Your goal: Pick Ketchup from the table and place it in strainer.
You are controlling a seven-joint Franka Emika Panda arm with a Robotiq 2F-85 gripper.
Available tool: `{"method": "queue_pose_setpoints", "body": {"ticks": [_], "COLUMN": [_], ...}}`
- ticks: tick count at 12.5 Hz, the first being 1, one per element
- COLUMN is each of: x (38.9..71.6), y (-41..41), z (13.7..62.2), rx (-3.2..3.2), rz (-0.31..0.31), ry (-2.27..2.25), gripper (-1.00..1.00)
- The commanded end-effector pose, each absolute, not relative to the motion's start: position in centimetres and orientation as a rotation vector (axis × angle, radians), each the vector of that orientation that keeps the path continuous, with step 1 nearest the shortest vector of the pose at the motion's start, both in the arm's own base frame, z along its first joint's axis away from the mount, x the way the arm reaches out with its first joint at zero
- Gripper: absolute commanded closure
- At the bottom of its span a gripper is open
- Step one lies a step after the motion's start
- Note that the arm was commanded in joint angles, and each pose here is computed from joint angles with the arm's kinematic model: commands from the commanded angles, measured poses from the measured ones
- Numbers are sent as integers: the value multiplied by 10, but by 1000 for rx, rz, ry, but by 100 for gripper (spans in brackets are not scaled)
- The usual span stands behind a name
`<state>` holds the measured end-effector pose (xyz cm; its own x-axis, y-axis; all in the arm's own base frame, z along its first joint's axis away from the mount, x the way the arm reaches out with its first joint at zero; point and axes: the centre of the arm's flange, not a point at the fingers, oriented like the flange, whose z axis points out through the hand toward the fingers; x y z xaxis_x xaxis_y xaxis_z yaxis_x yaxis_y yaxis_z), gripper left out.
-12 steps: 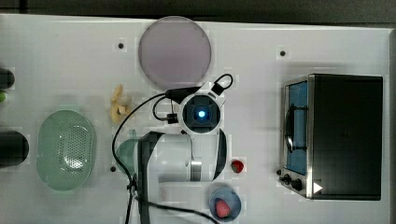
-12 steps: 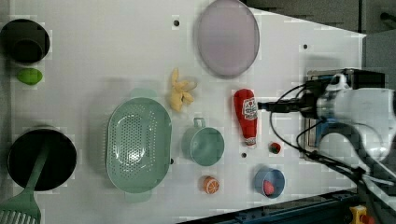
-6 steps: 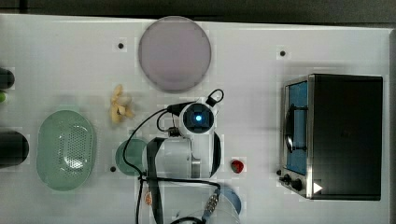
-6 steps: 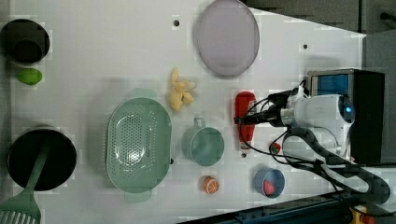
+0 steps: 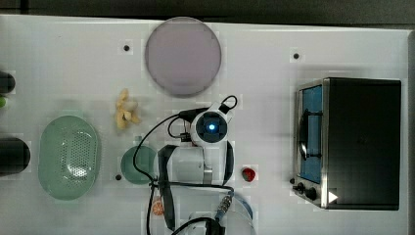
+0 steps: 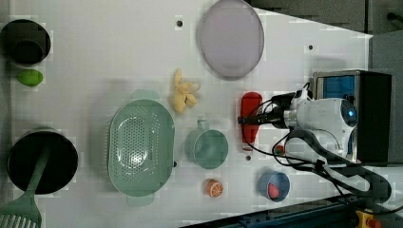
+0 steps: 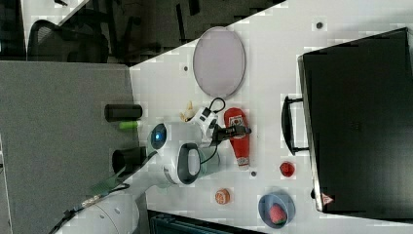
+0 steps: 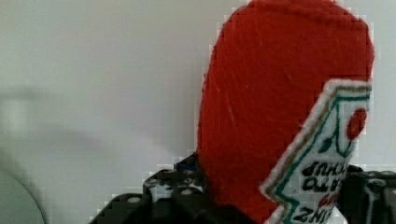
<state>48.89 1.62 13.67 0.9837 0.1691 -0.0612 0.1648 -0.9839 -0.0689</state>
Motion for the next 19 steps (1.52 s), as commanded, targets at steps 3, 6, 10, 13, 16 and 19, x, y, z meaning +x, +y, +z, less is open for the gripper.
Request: {"method": "queue_pose_setpoints", "body": {"ticks": [3, 6, 10, 13, 16, 19], "x": [512, 518, 518, 508, 498, 480], "y": [17, 17, 29, 62, 127, 193], "z": [194, 268, 384, 448, 465, 461], "rx": [-3083, -3108, -3141, -3167, -3154, -3166], "rz": [3, 69, 64, 84, 56, 62], "ry": [-306, -253, -195, -42, 14, 34], "gripper": [-23, -23, -23, -23, -23, -23]}}
